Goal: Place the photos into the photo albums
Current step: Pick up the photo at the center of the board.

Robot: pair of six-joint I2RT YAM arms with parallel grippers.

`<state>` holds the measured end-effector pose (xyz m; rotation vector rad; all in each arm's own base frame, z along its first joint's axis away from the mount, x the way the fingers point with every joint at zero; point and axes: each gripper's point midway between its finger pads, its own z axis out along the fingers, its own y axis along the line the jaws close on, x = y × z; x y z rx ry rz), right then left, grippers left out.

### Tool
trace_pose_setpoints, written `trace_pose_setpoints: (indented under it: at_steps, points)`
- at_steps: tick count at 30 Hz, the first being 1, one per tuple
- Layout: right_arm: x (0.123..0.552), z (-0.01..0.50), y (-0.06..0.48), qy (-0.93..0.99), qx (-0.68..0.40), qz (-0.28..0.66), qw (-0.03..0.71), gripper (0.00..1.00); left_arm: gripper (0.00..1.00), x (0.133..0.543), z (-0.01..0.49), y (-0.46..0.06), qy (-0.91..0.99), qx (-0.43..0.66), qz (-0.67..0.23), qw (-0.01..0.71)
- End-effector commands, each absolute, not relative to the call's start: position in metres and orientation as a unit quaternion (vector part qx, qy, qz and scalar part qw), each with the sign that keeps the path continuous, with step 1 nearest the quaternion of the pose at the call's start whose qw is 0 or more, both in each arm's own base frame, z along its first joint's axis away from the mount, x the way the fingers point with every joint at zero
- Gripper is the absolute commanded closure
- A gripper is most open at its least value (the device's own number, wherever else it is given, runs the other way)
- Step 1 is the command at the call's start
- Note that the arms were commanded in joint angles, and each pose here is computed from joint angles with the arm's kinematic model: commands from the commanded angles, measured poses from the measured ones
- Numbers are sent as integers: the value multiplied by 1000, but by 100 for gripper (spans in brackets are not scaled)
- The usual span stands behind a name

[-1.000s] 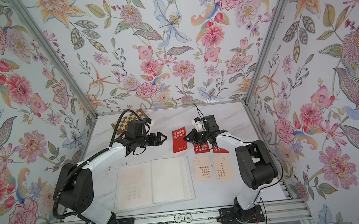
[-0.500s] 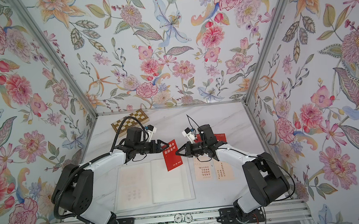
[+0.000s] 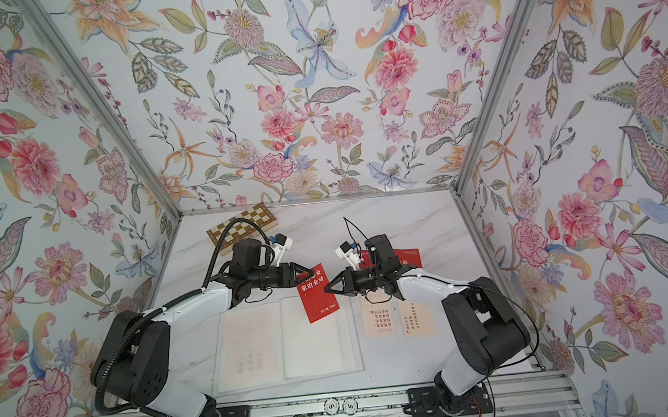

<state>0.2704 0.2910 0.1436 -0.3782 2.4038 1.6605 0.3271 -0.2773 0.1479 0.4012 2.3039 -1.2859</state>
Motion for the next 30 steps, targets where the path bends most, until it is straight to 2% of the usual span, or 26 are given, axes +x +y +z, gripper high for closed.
trace_pose_setpoints:
  at_steps: [1,27,30]
  points:
    - [275,135,286,811,-130,562,97,100,54,317,156,-272,835,156,-471,237]
    - [279,141,306,803,-159,567,92,100,83,318,155,-274,838,164,-466,230]
    - [280,142,307,803,-159,567,92,100,91,320,156,-274,838,163,-465,233]
